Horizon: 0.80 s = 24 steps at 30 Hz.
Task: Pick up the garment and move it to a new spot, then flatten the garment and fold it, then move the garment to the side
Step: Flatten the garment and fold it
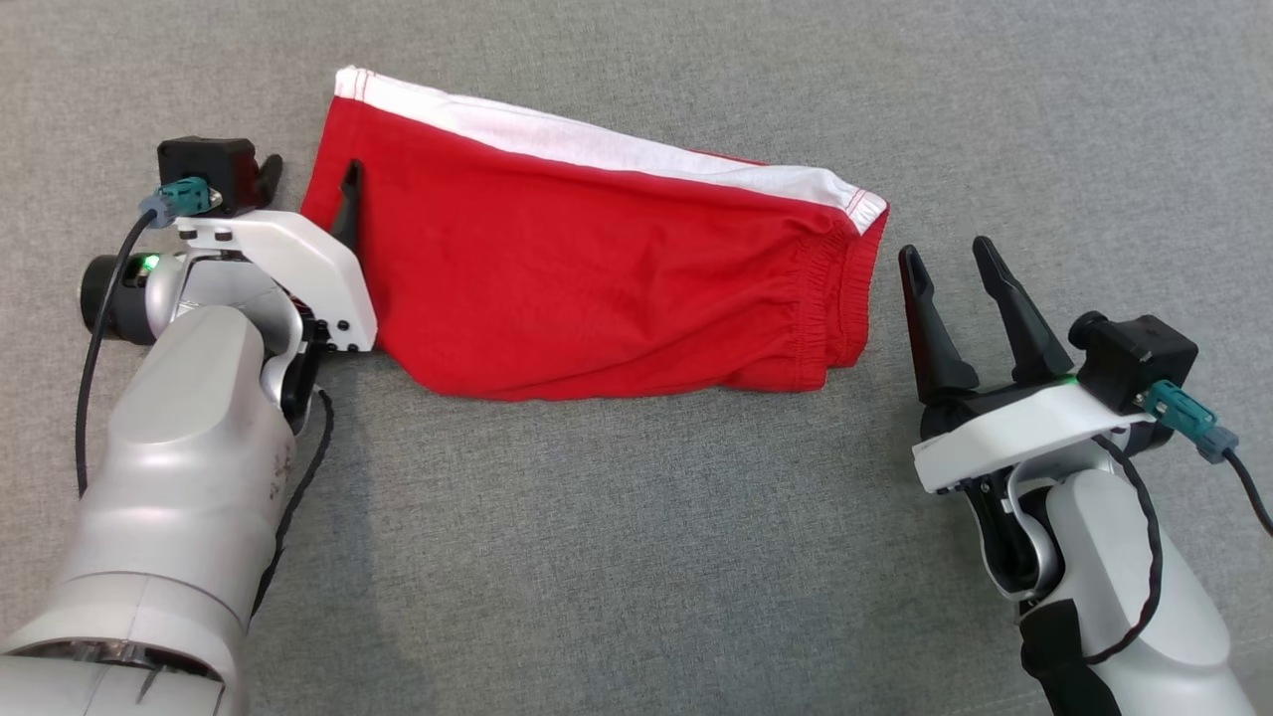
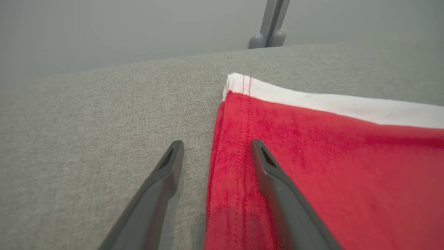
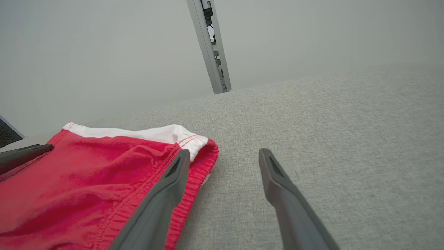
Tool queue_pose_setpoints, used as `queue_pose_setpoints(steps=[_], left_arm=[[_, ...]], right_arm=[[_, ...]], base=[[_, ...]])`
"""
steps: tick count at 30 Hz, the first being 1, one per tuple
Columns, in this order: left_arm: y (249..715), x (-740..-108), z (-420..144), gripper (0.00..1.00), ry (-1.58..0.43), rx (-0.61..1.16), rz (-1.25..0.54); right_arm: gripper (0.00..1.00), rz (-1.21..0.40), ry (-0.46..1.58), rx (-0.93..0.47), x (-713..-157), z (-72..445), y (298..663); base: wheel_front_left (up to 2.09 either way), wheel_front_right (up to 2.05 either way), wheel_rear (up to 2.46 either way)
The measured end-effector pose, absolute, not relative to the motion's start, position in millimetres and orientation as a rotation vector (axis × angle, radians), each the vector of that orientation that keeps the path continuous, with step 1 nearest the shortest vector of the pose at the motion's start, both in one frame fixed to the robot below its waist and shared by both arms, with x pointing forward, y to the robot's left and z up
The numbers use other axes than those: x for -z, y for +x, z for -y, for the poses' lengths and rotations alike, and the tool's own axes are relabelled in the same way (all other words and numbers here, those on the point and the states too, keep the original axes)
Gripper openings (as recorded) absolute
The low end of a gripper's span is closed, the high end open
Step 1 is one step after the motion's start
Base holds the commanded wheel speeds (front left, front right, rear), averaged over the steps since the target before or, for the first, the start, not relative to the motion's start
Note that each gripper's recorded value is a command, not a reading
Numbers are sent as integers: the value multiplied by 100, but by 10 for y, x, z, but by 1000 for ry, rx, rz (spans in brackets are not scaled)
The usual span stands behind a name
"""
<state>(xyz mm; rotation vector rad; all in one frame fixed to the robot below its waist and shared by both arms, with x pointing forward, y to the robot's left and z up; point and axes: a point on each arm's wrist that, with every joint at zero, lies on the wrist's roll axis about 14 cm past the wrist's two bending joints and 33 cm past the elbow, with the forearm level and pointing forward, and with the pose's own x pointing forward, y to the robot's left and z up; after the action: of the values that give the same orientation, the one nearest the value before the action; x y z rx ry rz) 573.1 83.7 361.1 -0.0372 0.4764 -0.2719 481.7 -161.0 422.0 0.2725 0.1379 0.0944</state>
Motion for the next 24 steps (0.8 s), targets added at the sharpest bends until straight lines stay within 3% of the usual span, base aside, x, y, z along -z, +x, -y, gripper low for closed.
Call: queue_pose_setpoints(steps=[10, 11, 12, 13, 24], left_arm=[[5533, -3566, -718, 100, -71, 298, -658], [5510, -3550, -715, 61, -66, 301, -671], [5488, -3537, -716, 15, -65, 301, -677], [5470, -3529, -720, 0, -62, 302, -681], [5122, -3600, -837, 0, -48, 277, -634]], right_arm=[[100, -133, 277, -77, -4275, 1658, 4697], [100, -131, 277, -76, -4287, 1662, 4694], [100, -128, 278, -75, -4300, 1665, 4692], [100, -126, 278, -74, -4310, 1670, 4688], [100, -122, 288, -69, -4393, 1658, 4501]], base=[[0, 0, 0], [0, 0, 0], [0, 0, 0], [0, 0, 0], [0, 0, 0]])
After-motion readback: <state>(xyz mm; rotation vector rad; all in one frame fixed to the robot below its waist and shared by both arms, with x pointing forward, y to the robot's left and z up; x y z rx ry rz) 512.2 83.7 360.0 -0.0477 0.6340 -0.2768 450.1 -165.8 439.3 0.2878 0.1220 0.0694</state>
